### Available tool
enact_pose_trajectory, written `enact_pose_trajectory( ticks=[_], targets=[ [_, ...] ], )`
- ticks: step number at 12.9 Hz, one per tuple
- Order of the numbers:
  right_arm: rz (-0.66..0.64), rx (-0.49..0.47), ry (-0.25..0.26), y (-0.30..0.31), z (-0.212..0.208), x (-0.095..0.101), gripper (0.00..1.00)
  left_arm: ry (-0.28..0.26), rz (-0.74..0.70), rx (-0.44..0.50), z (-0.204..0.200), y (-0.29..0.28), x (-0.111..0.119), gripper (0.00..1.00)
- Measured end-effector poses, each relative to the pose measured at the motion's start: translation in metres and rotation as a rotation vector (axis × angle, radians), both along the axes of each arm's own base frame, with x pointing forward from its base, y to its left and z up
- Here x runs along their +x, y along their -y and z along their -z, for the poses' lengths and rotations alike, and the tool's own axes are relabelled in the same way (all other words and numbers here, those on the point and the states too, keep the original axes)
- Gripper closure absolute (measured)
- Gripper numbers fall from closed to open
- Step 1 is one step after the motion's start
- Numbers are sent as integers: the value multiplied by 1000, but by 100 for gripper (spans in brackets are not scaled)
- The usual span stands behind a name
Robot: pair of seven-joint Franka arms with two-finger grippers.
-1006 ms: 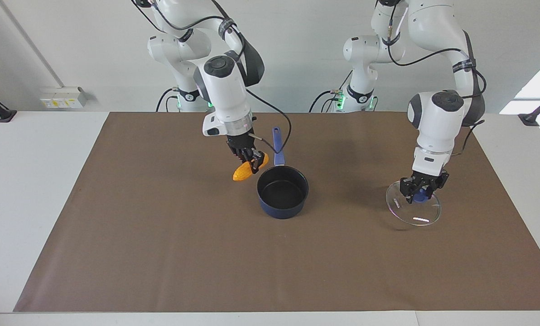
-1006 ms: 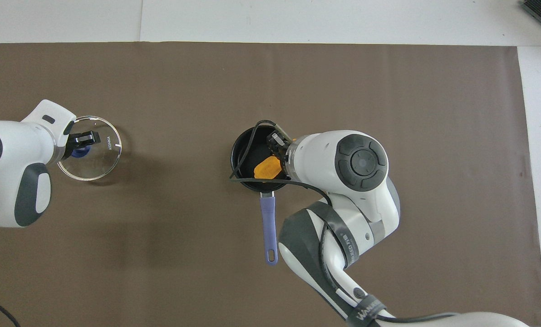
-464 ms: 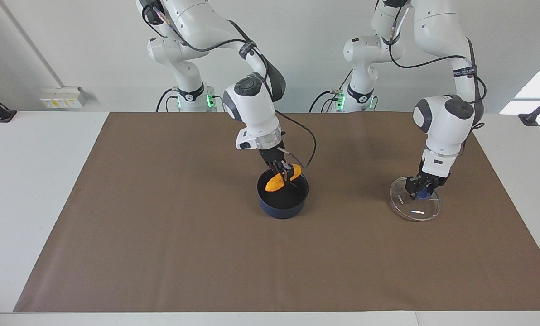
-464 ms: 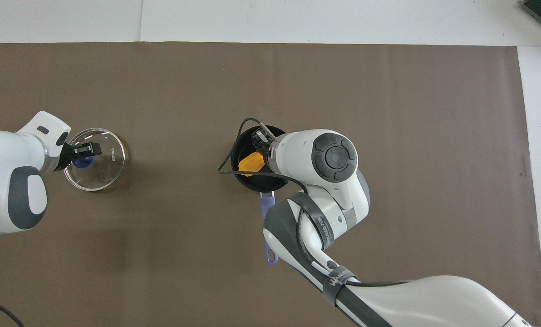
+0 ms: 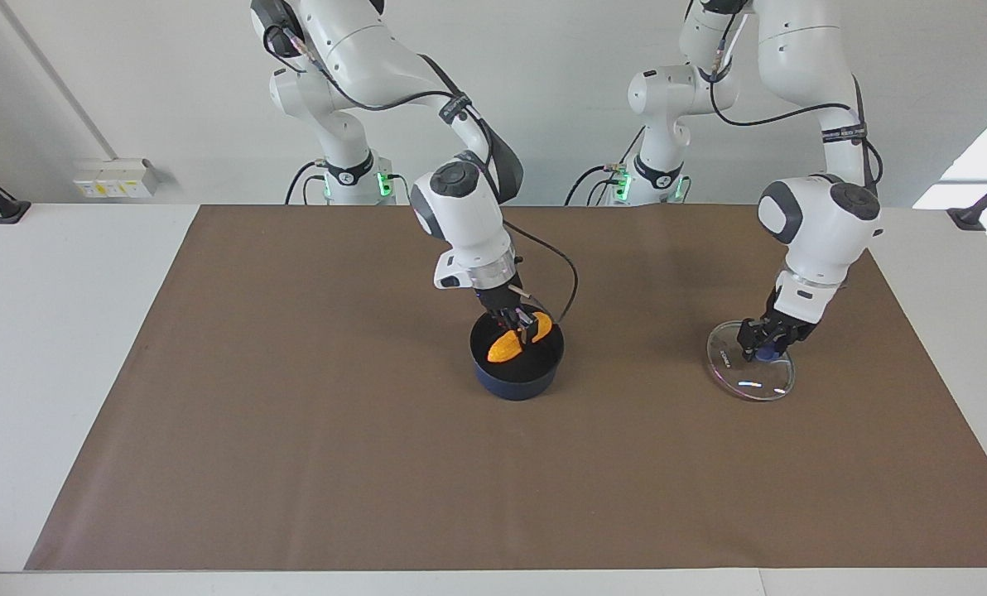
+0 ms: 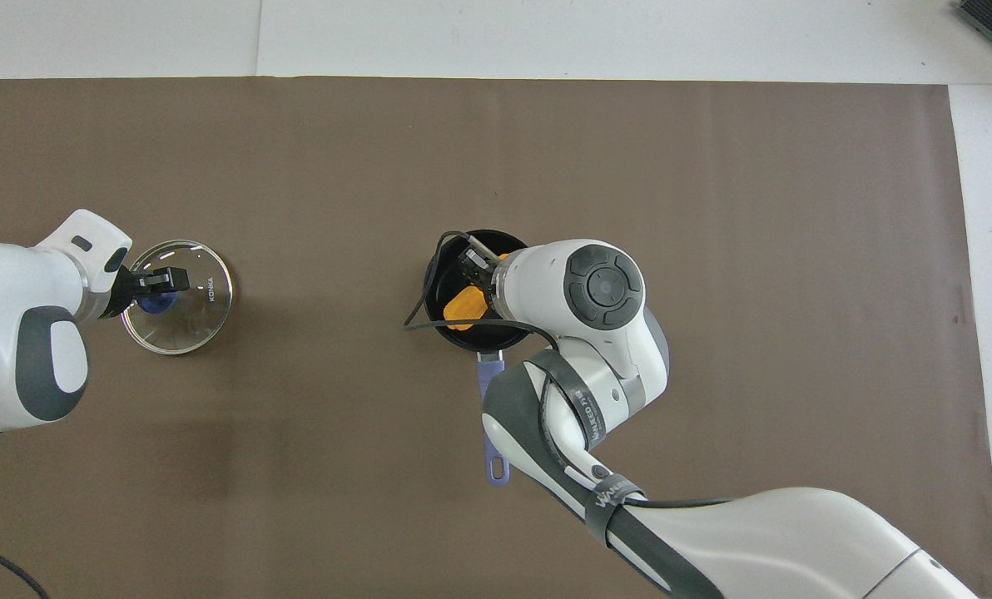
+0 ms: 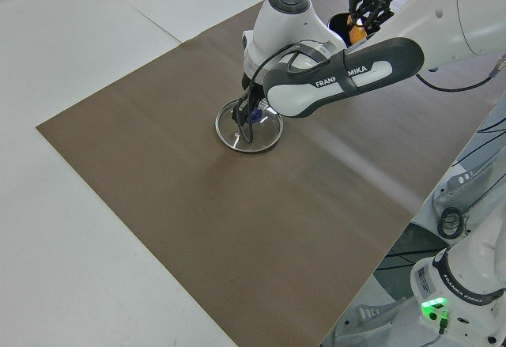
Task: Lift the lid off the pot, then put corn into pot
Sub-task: 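Lower the corn into the pot and open the right gripper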
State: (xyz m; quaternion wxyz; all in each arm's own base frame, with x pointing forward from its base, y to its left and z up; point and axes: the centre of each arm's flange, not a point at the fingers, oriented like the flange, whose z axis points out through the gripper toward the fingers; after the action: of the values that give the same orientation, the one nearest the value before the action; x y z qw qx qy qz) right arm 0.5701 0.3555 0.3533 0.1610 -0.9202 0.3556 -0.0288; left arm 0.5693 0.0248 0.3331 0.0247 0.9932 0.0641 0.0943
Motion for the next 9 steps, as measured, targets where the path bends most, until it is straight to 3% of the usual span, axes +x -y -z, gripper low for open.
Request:
enact_pose_trajectory(
  ticks=[5,7,8,9],
  targets=[
    [-109,-22,28,2,2,0,61,-8,12,0,1,3,-1,37],
    [-130,-29,27,2,7,-2,61,-7,16,-1,-1,5,0,18],
    [-132,-31,26,2,7,-2,61,-1,17,-1,-4,6,2,18],
    [-132,-30,26,2,7,-2,53,7,19,-1,-7,6,5,13]
  ],
)
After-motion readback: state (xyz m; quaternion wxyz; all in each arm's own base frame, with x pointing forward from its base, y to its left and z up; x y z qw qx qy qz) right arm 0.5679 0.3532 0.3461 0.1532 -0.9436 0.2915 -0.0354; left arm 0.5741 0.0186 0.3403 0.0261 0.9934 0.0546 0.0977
